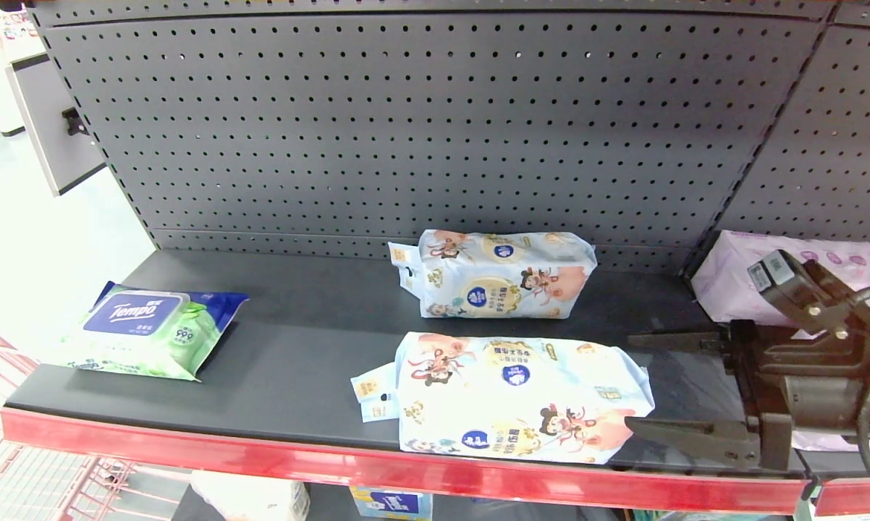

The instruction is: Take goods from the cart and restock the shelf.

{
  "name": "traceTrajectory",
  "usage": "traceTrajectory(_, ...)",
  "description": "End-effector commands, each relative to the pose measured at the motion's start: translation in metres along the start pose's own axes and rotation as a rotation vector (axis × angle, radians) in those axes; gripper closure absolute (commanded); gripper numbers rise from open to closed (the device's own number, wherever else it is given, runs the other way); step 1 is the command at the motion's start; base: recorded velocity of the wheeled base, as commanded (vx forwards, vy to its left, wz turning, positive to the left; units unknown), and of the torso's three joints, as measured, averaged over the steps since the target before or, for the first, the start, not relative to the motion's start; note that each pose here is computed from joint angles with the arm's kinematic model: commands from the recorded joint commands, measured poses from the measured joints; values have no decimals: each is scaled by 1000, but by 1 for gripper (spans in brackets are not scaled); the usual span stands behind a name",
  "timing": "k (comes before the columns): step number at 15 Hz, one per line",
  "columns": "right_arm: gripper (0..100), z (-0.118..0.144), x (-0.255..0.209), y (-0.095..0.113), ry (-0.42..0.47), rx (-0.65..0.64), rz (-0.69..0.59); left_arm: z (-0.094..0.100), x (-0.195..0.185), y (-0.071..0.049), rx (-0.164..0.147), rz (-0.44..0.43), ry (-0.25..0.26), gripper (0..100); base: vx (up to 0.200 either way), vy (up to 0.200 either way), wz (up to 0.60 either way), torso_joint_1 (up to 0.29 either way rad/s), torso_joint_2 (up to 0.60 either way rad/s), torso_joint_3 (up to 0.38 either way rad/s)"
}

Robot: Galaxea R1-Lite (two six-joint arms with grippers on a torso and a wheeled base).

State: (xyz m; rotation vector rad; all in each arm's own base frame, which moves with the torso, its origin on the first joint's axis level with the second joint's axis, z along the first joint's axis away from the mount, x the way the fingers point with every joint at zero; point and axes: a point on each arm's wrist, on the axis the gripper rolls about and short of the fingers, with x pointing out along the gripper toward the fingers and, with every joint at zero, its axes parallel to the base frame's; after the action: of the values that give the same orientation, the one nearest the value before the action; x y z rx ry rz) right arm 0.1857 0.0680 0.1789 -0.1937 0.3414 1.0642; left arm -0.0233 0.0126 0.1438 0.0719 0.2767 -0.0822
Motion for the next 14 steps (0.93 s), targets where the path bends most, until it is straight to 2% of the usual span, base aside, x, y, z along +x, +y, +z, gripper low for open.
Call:
traceTrajectory(1, 0, 0, 4, -4, 10, 8, 0, -2, -4, 1, -6, 0, -26, 0, 0, 0, 0, 0, 0, 0)
traceTrajectory(7, 0, -10, 15, -9, 52, -29, 22, -3, -3, 1, -6, 0, -23, 0, 0, 0, 0, 0, 0, 0)
traceTrajectory(14, 0, -15, 25, -15, 81, -6, 38, -4, -3, 1, -5, 0, -22, 0, 0, 0, 0, 0, 0, 0)
